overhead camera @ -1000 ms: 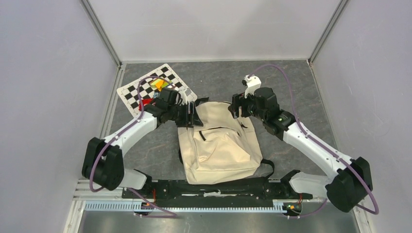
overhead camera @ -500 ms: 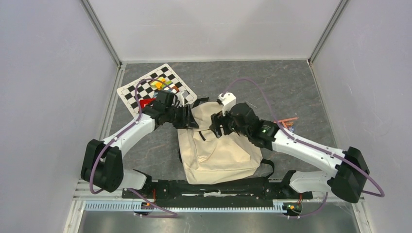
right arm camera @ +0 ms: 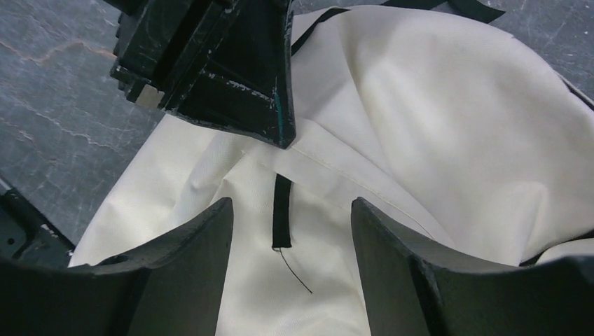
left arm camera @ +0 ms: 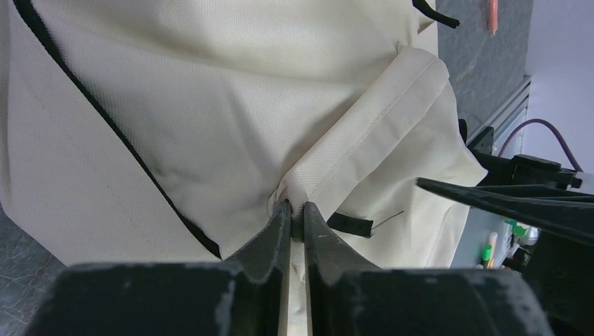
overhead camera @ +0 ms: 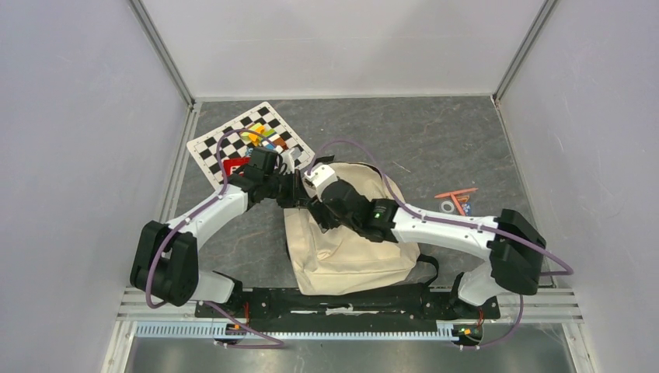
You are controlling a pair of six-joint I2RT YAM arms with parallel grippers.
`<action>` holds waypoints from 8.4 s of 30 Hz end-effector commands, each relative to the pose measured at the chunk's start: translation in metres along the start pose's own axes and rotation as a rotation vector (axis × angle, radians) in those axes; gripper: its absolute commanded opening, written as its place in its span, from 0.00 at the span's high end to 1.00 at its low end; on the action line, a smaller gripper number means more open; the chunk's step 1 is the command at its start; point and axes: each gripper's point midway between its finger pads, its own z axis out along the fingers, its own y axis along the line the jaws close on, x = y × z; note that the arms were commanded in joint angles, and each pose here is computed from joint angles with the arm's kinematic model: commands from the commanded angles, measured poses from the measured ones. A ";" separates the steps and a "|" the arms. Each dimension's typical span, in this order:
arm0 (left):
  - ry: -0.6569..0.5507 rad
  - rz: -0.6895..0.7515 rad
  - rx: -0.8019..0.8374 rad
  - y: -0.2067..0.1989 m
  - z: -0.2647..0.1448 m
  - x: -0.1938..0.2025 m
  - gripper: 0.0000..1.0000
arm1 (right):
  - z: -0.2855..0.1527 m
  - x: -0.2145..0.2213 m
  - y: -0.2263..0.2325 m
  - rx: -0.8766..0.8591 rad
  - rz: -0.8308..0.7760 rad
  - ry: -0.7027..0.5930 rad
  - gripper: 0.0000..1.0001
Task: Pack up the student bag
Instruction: Unzip the student bag at the center of the board, then adjust the student bag at the center of the board.
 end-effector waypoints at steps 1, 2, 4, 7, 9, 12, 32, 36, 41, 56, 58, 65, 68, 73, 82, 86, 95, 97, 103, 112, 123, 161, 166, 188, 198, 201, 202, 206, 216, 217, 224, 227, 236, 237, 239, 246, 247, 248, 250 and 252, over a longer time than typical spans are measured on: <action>-0.019 0.033 0.059 -0.008 0.001 -0.007 0.90 | 0.015 -0.009 0.002 0.081 -0.050 -0.015 0.35; -0.020 0.035 0.059 -0.008 0.001 -0.007 0.93 | 0.019 -0.005 0.001 0.095 -0.059 0.001 0.36; -0.026 0.038 0.060 -0.008 0.000 -0.008 0.98 | 0.024 0.000 0.001 0.108 -0.072 0.026 0.40; -0.033 0.037 0.060 -0.008 -0.001 -0.009 0.98 | 0.029 0.008 -0.001 0.128 -0.084 0.042 0.44; -0.040 0.040 0.061 -0.008 -0.002 -0.010 0.98 | 0.032 0.014 -0.002 0.134 -0.088 0.052 0.47; -0.042 0.038 0.061 -0.008 -0.003 -0.011 0.98 | 0.037 0.023 -0.006 0.158 -0.103 0.071 0.54; -0.107 0.014 0.018 0.007 -0.015 -0.026 0.98 | 0.005 0.036 -0.032 0.259 -0.098 0.086 0.92; -0.116 0.012 0.013 0.009 -0.018 -0.028 0.98 | -0.005 0.039 -0.045 0.316 -0.111 0.097 1.00; -0.119 0.013 -0.006 0.013 -0.019 -0.027 0.98 | -0.016 0.037 -0.062 0.374 -0.125 0.098 1.00; -0.139 0.021 -0.119 0.031 -0.028 -0.028 0.98 | -0.039 0.085 -0.132 0.376 0.046 0.191 1.00; -0.141 0.024 -0.126 0.032 -0.028 -0.028 0.98 | -0.041 0.100 -0.138 0.372 0.069 0.217 1.00; -0.144 0.033 -0.133 0.032 -0.030 -0.028 0.98 | -0.046 0.138 -0.129 0.311 0.114 0.266 1.00; -0.145 0.038 -0.116 0.029 -0.030 -0.028 0.98 | -0.047 0.142 -0.127 0.299 0.126 0.264 1.00; -0.139 0.059 -0.088 0.024 -0.030 -0.028 0.98 | -0.046 0.126 -0.125 0.282 0.127 0.225 1.00; -0.227 0.216 -0.035 -0.006 -0.047 -0.051 0.23 | -0.065 0.072 -0.121 0.245 0.132 0.102 0.32; -0.183 0.339 0.003 -0.028 -0.043 -0.055 0.14 | -0.080 0.062 -0.117 0.217 0.163 0.067 0.15; 0.066 0.603 -0.113 -0.034 0.008 -0.031 0.08 | -0.108 0.085 -0.101 0.134 0.284 0.068 0.08; 0.084 0.597 -0.125 -0.030 0.015 -0.032 0.08 | -0.113 0.095 -0.096 0.106 0.311 0.073 0.08; 0.118 0.590 -0.129 -0.026 0.027 -0.029 0.10 | -0.112 0.124 -0.078 0.017 0.363 0.108 0.15; 0.139 0.571 -0.196 -0.010 0.032 -0.028 0.36 | -0.103 0.142 -0.071 -0.020 0.365 0.152 0.48; 0.132 0.556 -0.195 -0.010 0.025 -0.019 0.98 | -0.099 0.146 -0.089 0.074 0.314 0.155 1.00; 0.006 0.312 -0.086 -0.037 0.000 0.046 0.98 | -0.139 0.169 -0.081 0.128 0.815 0.120 0.26; 0.006 0.309 -0.091 -0.035 -0.001 0.047 0.98 | -0.135 0.179 -0.078 0.127 0.820 0.144 0.25; 0.085 0.363 0.089 -0.064 -0.010 0.074 0.98 | -0.108 0.084 -0.131 0.296 0.533 -0.186 1.00; 0.090 0.322 0.242 -0.103 -0.003 0.097 0.98 | -0.039 0.007 -0.169 0.409 0.232 -0.173 1.00; 0.028 0.277 0.260 -0.114 -0.001 0.092 0.98 | -0.006 -0.018 -0.174 0.366 0.208 -0.178 1.00; 0.002 0.257 0.260 -0.116 0.000 0.091 0.98 | 0.005 -0.030 -0.174 0.342 0.195 -0.186 1.00; -0.121 0.123 0.224 -0.112 0.000 0.080 0.98 | 0.043 -0.062 -0.170 0.276 0.135 -0.182 1.00; -0.334 -0.186 0.027 -0.049 -0.004 0.074 0.74 | 0.044 -0.066 -0.164 0.236 0.073 -0.117 0.75; -0.338 -0.190 0.009 -0.046 -0.006 0.075 0.69 | 0.038 -0.064 -0.163 0.229 0.072 -0.118 0.72; -0.375 -0.152 -0.113 -0.029 -0.014 0.067 0.47 | 0.001 -0.046 -0.150 0.191 0.086 -0.122 0.59; -0.392 -0.145 -0.115 -0.031 -0.013 0.061 0.39 | -0.011 -0.042 -0.143 0.180 0.077 -0.125 0.57; -0.331 -0.060 -0.209 -0.029 -0.006 0.054 0.25 | -0.034 -0.039 -0.127 0.190 0.050 -0.135 0.52; -0.323 -0.058 -0.228 -0.025 -0.007 0.056 0.29 | -0.037 -0.039 -0.125 0.185 0.054 -0.142 0.52; -0.317 -0.068 -0.259 -0.014 -0.009 0.063 0.37 | -0.044 -0.041 -0.118 0.167 0.054 -0.158 0.52; -0.336 -0.105 -0.265 0.004 -0.018 0.077 0.61 | -0.056 -0.036 -0.083 0.079 0.061 -0.159 0.42; -0.334 -0.109 -0.260 0.006 -0.018 0.079 0.64 | -0.057 -0.036 -0.076 0.065 0.060 -0.159 0.40; -0.330 -0.113 -0.247 0.006 -0.017 0.082 0.67 | -0.057 -0.035 -0.069 0.052 0.056 -0.157 0.39; -0.327 -0.118 -0.215 0.004 -0.014 0.086 0.73 | -0.057 -0.031 -0.058 0.036 0.056 -0.146 0.37; -0.331 -0.117 -0.187 0.002 -0.013 0.087 0.76 | -0.056 -0.024 -0.050 0.031 0.062 -0.127 0.37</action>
